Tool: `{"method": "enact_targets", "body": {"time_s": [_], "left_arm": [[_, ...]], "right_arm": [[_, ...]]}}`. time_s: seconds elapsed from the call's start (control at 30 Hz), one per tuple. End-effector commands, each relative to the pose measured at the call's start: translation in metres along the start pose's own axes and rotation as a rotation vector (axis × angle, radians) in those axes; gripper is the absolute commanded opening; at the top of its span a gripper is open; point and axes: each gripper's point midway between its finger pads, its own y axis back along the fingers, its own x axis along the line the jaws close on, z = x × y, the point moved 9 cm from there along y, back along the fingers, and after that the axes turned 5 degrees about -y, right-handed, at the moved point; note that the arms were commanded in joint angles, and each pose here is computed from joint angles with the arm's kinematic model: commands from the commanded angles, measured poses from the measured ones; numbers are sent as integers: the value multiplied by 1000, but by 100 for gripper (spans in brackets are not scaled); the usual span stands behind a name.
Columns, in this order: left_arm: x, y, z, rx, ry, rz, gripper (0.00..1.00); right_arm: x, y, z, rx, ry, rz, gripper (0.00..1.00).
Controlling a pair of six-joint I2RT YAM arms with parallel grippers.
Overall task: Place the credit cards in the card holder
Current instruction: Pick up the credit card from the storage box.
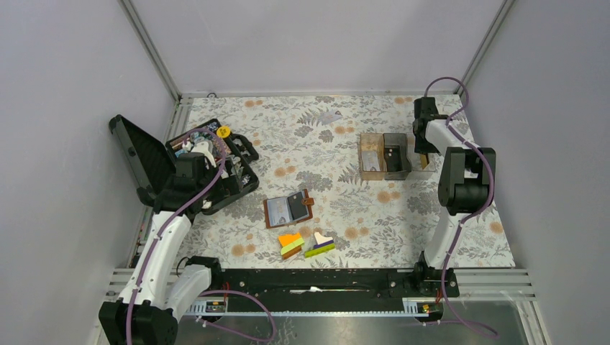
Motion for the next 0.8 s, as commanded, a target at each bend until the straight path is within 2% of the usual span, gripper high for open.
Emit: {"method": "enact_targets", "body": {"time_s": [0.0, 0.77], "left_arm": [[-2, 1, 8, -54, -5, -21, 99], [-2, 1, 9, -56, -6, -23, 99]], "right_arm": [[-8, 8, 14, -52, -26, -40, 54], [-7, 23, 19, -70, -50, 53, 26]]}}
